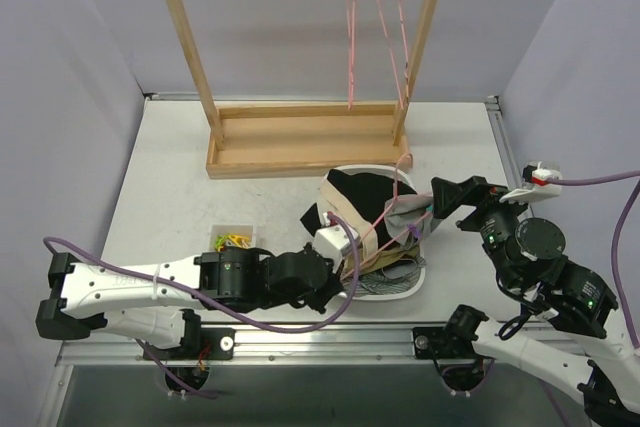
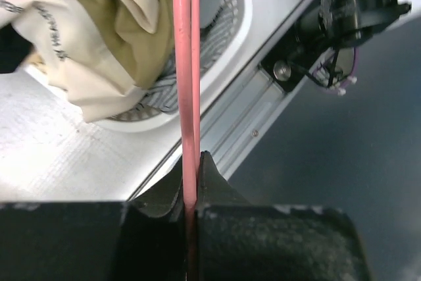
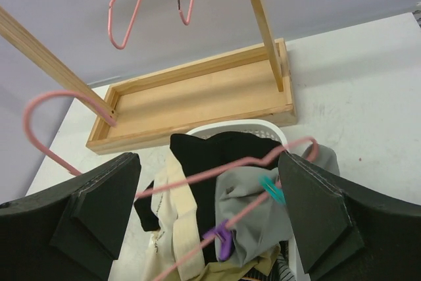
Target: Remove the underwear clipped to the hanger
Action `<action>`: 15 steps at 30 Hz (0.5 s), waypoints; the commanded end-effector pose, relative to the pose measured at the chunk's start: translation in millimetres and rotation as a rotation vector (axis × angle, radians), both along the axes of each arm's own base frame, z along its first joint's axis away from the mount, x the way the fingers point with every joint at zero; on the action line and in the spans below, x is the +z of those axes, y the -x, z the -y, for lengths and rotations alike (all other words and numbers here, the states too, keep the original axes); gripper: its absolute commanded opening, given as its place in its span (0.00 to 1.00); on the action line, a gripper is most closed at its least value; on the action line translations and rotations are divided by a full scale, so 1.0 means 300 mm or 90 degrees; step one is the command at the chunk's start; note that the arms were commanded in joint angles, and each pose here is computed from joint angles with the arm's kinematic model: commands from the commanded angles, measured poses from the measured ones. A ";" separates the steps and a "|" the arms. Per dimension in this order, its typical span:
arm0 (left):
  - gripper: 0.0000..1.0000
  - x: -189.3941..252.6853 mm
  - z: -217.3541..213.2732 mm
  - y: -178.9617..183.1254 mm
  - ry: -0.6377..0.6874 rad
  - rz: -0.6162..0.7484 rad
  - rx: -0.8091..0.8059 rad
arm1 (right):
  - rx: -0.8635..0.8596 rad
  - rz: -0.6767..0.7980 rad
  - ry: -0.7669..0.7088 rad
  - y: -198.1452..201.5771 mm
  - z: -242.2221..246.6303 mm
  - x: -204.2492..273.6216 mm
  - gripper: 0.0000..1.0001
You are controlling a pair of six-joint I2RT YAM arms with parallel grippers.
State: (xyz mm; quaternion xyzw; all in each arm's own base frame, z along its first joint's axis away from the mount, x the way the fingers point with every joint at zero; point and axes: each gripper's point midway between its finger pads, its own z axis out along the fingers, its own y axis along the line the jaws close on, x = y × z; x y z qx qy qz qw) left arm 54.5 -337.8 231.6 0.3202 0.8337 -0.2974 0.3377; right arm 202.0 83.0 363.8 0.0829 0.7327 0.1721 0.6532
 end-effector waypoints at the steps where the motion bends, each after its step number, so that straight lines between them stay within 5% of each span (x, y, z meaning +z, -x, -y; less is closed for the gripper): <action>1: 0.02 0.136 -0.015 -0.077 0.091 0.036 0.072 | -0.023 0.007 -0.007 -0.001 0.025 0.007 0.89; 10: 0.02 0.143 -0.097 -0.130 0.090 0.055 0.125 | -0.033 0.000 -0.002 -0.011 0.023 -0.009 0.89; 15: 0.02 0.329 -0.377 -0.222 0.157 0.123 0.259 | -0.030 0.000 -0.003 -0.010 0.020 -0.004 0.89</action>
